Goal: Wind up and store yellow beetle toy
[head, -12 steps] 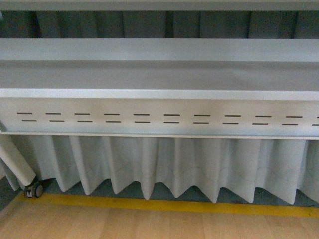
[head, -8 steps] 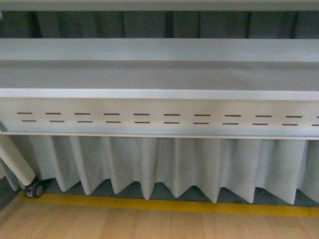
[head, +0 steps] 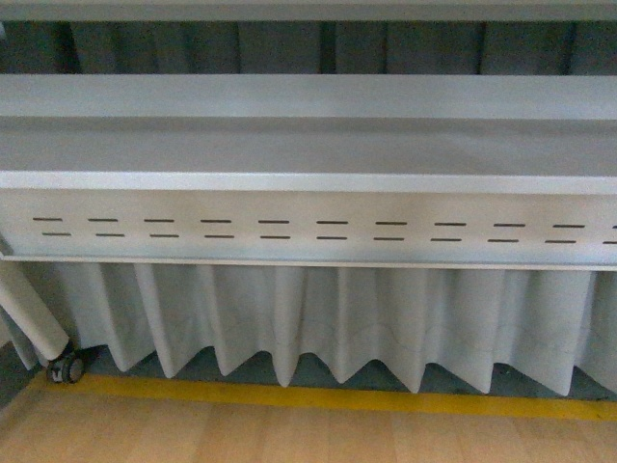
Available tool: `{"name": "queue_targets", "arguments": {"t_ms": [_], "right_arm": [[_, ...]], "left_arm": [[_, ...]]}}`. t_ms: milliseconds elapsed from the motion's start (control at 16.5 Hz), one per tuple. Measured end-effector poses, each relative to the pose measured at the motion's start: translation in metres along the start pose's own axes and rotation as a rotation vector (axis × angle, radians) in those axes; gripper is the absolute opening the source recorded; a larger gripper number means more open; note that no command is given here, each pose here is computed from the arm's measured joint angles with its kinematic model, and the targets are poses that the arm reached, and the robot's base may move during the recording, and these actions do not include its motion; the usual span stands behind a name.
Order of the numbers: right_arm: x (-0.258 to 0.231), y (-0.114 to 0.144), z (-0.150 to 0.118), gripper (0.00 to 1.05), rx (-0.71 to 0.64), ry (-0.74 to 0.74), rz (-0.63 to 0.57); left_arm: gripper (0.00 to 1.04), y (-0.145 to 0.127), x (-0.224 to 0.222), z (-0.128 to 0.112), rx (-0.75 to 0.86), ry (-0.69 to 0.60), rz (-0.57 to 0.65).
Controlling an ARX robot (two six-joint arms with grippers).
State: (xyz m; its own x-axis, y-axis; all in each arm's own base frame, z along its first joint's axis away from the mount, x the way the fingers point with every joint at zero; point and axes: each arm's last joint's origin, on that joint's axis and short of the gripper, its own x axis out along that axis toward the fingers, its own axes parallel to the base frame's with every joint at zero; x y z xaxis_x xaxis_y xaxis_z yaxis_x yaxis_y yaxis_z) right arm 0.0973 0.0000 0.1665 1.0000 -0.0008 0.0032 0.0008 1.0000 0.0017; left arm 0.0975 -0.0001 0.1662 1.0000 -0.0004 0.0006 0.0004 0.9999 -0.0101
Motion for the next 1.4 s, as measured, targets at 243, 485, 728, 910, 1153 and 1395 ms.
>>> {"name": "queue_targets", "arguments": {"t_ms": [243, 485, 728, 910, 1153, 1395], "right_arm": [[0.0, 0.0, 0.0001, 0.98, 0.0, 0.0, 0.0], [0.0, 0.0, 0.0001, 0.98, 0.0, 0.0, 0.0], [0.0, 0.0, 0.0001, 0.98, 0.0, 0.0, 0.0], [0.0, 0.0, 0.0001, 0.98, 0.0, 0.0, 0.0], [0.0, 0.0, 0.0001, 0.98, 0.0, 0.0, 0.0], [0.0, 0.0, -0.0001, 0.98, 0.0, 0.002, 0.001]], "left_arm": [[0.98, 0.0, 0.0, 0.0, 0.0, 0.0, 0.0], [0.98, 0.0, 0.0, 0.0, 0.0, 0.0, 0.0], [0.98, 0.0, 0.0, 0.0, 0.0, 0.0, 0.0], [0.98, 0.0, 0.0, 0.0, 0.0, 0.0, 0.0], [0.98, 0.0, 0.0, 0.0, 0.0, 0.0, 0.0], [0.98, 0.0, 0.0, -0.0003, 0.0, 0.003, 0.001]]}}
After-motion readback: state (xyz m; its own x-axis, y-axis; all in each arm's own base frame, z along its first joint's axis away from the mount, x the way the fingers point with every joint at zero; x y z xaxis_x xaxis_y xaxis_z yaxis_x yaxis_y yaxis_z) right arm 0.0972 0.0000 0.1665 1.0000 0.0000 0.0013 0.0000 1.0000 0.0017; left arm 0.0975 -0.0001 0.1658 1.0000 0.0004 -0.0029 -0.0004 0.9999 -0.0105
